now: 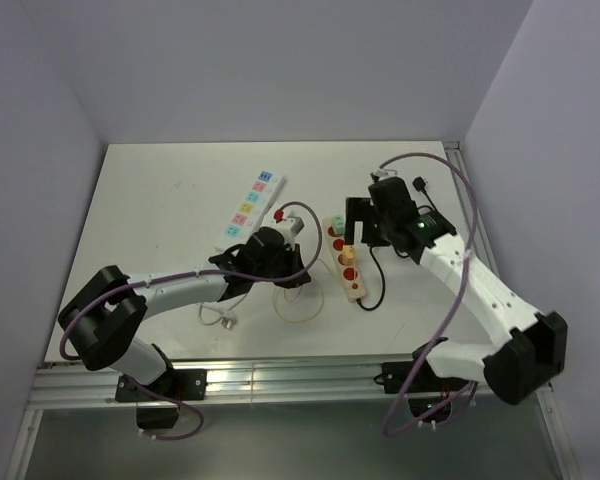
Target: Insert the plug
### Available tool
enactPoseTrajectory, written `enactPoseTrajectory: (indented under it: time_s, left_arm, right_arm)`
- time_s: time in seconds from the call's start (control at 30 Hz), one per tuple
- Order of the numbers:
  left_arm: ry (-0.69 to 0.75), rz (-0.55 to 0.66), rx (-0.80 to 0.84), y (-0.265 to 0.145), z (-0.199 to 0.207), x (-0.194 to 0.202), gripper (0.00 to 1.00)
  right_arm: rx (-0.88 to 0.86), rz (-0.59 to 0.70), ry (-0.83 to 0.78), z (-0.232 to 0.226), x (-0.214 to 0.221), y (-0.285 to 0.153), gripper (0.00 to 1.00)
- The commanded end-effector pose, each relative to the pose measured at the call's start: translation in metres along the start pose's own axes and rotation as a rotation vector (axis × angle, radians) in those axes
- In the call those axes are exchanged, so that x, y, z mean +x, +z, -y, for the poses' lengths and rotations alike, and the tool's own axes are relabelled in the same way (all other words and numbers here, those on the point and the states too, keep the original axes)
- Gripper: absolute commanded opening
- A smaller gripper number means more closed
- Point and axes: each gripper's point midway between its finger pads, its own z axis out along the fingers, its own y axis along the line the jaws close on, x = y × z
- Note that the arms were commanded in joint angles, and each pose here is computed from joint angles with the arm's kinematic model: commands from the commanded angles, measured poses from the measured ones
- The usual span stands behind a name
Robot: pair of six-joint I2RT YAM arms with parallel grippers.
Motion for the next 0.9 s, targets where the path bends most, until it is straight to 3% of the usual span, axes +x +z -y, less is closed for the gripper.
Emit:
enactPoseTrajectory:
  time_s: [0.0,0.2,0.27,0.33,0.6,0.73,0.87]
  left_arm:
    - [-0.016,0.07,0.039,-0.007,0.006,-0.031,0.0]
    - [-0.07,0.161,-0.055,-0.015,-0.012,-0.073,0.0]
    - [-0.075,0.188,-0.066,-0.017,-0.013,-0.09,0.0]
    - [-0.078,0.198,-0.078,-0.015,-0.015,-0.101,0.0]
    - [-0.127,0.231,-0.089,-0.013,-0.032,-0.128,0.0]
    - [-0.12,0.23,-0.076,-0.013,-0.031,-0.136,0.0]
    - [-0.117,0.228,-0.076,-0.011,-0.032,-0.137,0.0]
  right_arm:
    - [-0.035,0.153,0.127,0.0,-0.007,-0.011,0.98]
    - [-0.055,0.231,0.245,0.016,0.034,-0.008,0.81]
    - [-0.026,0.2,0.258,0.024,0.05,-0.003,0.72]
    - [-0.002,0.164,0.25,0.028,0.064,0.003,0.69]
    - [0.029,0.048,0.202,0.013,0.112,0.031,0.69]
    - [0.022,-0.004,0.191,0.008,0.131,0.042,0.96]
    - [0.055,-0.028,0.169,0.012,0.142,0.051,0.95]
